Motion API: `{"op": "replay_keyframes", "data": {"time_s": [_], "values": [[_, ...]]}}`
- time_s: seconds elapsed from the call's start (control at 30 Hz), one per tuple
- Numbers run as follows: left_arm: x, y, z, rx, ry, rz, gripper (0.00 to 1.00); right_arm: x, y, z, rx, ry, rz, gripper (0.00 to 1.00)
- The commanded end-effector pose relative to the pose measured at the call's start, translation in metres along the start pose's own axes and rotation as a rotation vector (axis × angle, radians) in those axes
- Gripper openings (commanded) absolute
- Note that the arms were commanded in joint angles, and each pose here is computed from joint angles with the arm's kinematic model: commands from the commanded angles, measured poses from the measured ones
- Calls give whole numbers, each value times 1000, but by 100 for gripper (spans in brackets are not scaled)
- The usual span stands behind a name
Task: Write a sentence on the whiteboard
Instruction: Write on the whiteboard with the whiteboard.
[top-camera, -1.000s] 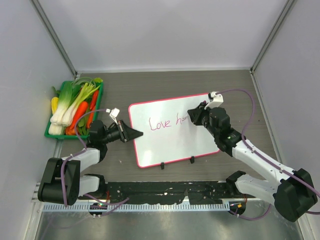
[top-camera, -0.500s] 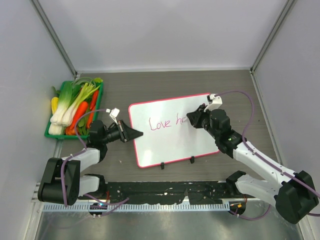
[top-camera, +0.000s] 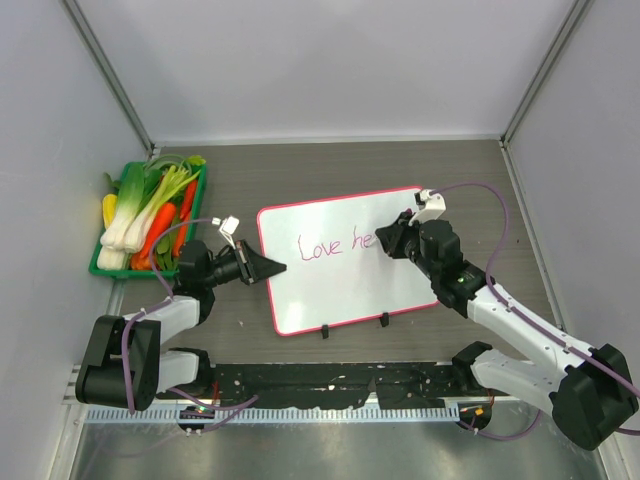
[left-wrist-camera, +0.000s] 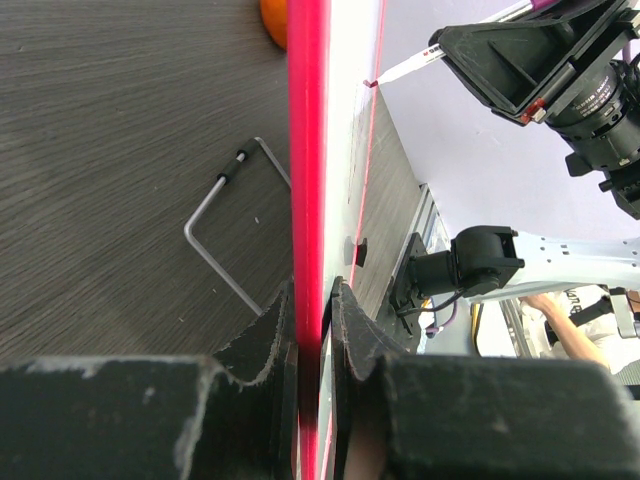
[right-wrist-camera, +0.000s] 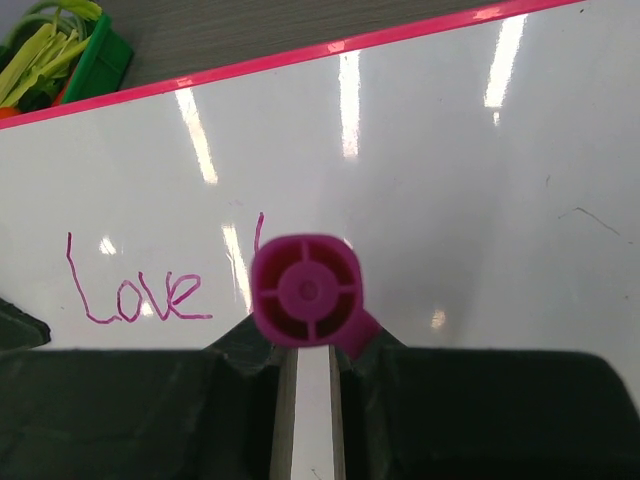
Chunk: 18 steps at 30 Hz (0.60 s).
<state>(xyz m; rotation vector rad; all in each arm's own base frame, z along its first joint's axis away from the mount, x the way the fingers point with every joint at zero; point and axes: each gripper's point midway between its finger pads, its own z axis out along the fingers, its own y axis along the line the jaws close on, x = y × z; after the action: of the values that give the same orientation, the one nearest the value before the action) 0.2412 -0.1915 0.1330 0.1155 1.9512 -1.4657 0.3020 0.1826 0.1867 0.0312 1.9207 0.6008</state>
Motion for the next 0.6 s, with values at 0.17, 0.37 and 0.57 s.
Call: {"op": "replay_keyframes", "data": {"time_s": [0.17,0.37,0.57], "values": [[1,19,3,-73,-11,70,0,-8,-18,-1,99,-22,-39,1],[0,19,2,-73,-12,71,0,-17,-16,-1,108,-42,-39,1],[0,19,2,-75,-13,70,0,-30,-7,-7,68,-74,-38,1]]}}
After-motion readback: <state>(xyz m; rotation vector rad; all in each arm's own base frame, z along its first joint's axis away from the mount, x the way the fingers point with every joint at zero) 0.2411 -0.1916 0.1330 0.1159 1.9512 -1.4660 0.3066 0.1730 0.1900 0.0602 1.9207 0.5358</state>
